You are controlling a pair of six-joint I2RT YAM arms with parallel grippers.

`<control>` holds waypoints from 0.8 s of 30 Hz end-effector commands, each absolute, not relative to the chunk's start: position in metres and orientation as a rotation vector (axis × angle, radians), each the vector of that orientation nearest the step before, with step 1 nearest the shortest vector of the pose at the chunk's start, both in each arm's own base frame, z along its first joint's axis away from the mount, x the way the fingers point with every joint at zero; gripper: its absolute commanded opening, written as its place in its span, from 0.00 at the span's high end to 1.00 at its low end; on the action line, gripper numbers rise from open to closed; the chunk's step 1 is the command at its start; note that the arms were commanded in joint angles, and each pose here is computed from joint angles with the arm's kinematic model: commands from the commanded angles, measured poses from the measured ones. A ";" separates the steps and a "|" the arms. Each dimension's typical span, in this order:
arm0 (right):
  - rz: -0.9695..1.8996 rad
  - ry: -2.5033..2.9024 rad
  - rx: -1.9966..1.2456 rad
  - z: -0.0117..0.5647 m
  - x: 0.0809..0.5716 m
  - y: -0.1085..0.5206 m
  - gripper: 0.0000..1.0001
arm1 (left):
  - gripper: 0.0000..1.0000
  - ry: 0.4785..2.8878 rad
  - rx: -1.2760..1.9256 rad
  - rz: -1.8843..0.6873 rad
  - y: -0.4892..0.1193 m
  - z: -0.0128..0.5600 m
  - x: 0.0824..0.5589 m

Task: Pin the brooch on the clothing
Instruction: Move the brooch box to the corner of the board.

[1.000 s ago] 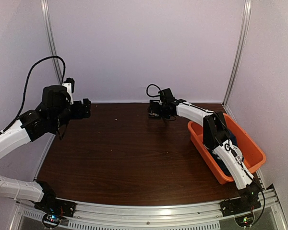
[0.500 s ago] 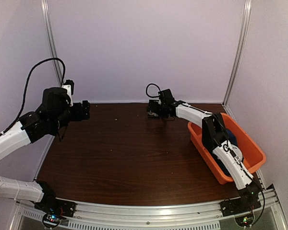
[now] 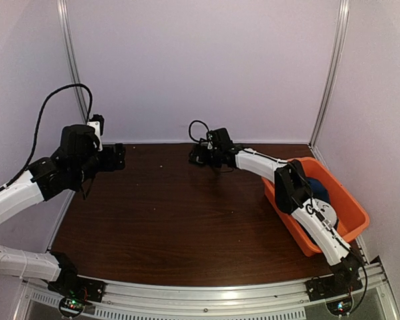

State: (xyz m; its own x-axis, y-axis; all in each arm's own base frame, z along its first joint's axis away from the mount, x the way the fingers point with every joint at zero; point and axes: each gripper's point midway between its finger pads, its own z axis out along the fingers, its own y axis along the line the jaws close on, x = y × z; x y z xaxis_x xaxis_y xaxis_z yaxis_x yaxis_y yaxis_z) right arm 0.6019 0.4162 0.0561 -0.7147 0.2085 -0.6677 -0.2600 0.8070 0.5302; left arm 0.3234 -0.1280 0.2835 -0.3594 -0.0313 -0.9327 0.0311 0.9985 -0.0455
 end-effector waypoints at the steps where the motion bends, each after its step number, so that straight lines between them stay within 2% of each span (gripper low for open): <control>1: 0.795 2.349 -0.060 0.014 0.583 0.421 0.00 | 0.02 1.907 -0.024 -0.064 -0.126 0.288 0.328; 5: 0.735 2.320 -0.043 0.041 0.586 0.404 0.00 | 0.02 1.913 -0.018 -0.074 -0.131 0.289 0.331; 13: 0.662 2.295 0.078 0.053 0.611 0.355 0.00 | 0.02 1.906 -0.024 -0.080 -0.128 0.290 0.328; 24: 0.850 2.184 0.155 0.052 0.634 0.381 0.00 | 0.02 1.912 -0.023 -0.058 -0.125 0.289 0.326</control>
